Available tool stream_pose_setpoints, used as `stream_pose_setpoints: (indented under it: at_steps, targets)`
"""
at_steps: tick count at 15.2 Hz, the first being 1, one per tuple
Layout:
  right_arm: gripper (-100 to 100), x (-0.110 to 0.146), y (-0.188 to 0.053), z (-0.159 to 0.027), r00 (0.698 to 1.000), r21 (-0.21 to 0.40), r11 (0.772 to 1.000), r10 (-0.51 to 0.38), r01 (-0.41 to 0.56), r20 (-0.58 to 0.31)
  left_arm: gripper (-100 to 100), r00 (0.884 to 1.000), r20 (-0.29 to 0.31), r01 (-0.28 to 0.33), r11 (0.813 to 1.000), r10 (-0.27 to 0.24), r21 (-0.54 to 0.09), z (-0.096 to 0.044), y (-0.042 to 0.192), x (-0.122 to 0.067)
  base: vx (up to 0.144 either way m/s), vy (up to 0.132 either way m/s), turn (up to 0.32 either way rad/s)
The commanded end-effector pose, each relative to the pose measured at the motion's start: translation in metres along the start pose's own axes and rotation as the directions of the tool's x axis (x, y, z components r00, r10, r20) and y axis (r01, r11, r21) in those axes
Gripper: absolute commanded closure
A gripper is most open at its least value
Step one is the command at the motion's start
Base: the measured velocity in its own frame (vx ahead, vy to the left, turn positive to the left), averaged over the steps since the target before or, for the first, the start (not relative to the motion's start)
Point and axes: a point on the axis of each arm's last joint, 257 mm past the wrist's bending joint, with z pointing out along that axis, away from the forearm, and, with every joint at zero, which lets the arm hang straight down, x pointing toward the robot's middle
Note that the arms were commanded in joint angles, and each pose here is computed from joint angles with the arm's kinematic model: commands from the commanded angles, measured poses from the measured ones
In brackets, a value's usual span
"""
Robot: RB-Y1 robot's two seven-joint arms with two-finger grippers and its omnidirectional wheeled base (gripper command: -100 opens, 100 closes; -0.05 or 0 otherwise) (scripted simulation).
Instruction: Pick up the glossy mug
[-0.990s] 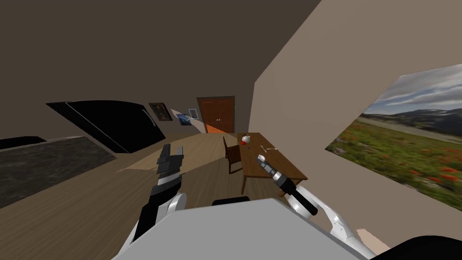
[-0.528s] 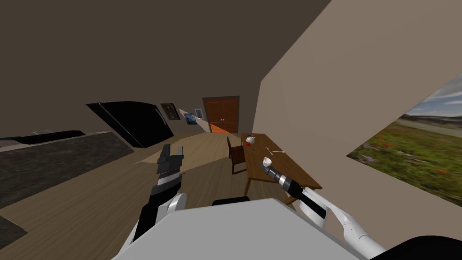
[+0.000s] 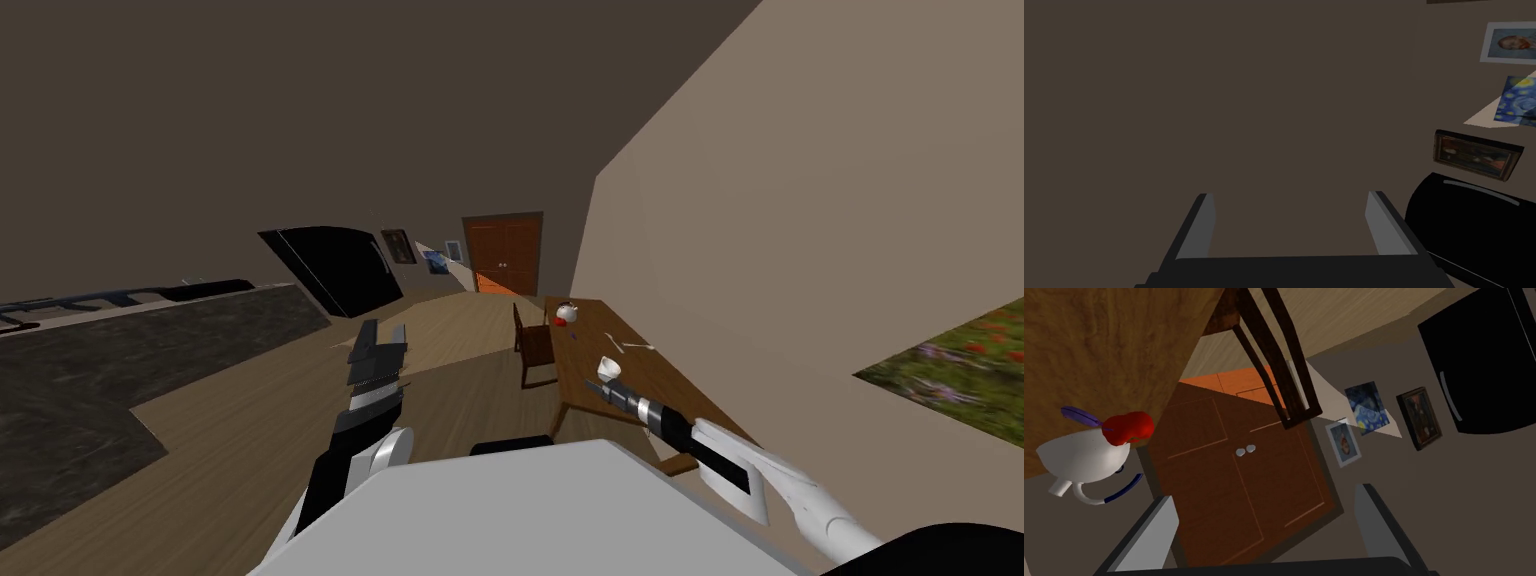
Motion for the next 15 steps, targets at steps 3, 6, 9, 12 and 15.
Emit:
stream_pose_setpoints:
  at_steps: [3, 6, 9, 12, 15]
  targets:
    - [-100, 0.031, -0.039, -0.025, 0.987, 0.048, 0.994, -0.093, 0.100, -0.129, 0, 1.000, 0.000, 0.000, 1.000, 0.000, 0.000, 0.000, 0.000, 0.000, 0.064, 0.024, 0.192]
    - [-100, 0.055, -0.069, -0.051, 0.951, 0.059, 0.978, -0.181, 0.202, -0.250, 0, 1.000, 0.000, 0.000, 1.000, 0.000, 0.000, 0.000, 0.000, 0.000, 0.067, 0.004, 0.176]
    - [-100, 0.070, -0.091, -0.072, 0.922, 0.076, 0.966, -0.212, 0.248, -0.323, 0, 1.000, 0.000, 0.000, 1.000, 0.000, 0.000, 0.000, 0.000, 0.000, 0.069, 0.000, 0.181]
    - [-100, 0.082, -0.106, -0.089, 0.892, 0.076, 0.954, -0.241, 0.291, -0.383, 0, 1.000, 0.000, 0.000, 1.000, 0.000, 0.000, 0.000, 0.000, 0.000, 0.069, -0.020, 0.120]
    - [-100, 0.105, -0.132, -0.124, 0.821, 0.062, 0.930, -0.287, 0.362, -0.493, 0, 1.000, 0.000, 0.000, 1.000, 0.000, 0.000, 0.000, 0.000, 0.000, 0.053, -0.018, 0.141]
